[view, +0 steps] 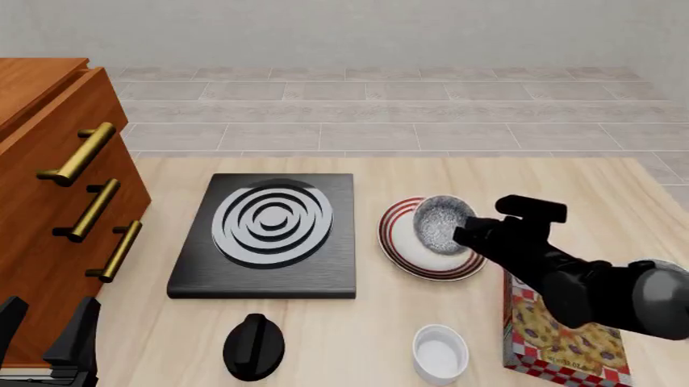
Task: Pick the akita bowl next to the ramekin and place it on the plate.
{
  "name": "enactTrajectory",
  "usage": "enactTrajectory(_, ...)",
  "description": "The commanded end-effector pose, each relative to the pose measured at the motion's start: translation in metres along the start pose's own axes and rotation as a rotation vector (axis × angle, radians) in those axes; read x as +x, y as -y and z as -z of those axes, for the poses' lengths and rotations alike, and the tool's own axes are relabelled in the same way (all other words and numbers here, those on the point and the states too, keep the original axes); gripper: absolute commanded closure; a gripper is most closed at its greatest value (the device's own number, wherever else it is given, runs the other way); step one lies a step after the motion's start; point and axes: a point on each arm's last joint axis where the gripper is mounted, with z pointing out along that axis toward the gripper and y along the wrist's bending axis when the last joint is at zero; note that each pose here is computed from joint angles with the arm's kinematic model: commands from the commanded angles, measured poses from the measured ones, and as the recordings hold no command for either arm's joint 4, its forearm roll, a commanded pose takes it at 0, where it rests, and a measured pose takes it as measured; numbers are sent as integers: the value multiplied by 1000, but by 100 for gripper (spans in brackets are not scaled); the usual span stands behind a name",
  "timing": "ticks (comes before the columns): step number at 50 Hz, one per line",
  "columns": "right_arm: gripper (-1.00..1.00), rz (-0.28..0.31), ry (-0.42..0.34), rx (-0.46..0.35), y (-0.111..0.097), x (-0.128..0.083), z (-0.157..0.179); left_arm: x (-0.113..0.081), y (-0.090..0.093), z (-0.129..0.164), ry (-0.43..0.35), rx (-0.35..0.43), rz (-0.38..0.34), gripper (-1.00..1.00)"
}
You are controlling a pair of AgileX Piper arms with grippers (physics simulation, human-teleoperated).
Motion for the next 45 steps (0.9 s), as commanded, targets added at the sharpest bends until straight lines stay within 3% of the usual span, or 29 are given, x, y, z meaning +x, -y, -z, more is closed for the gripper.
enactTrajectory(1, 100, -9, 1, 5, 2, 2, -7, 0, 0, 0, 0, 0, 0, -100)
enactTrajectory(45, 100, -7, -27, 25, 9, 13, -38, 0, 0, 0, 0, 0, 0, -100)
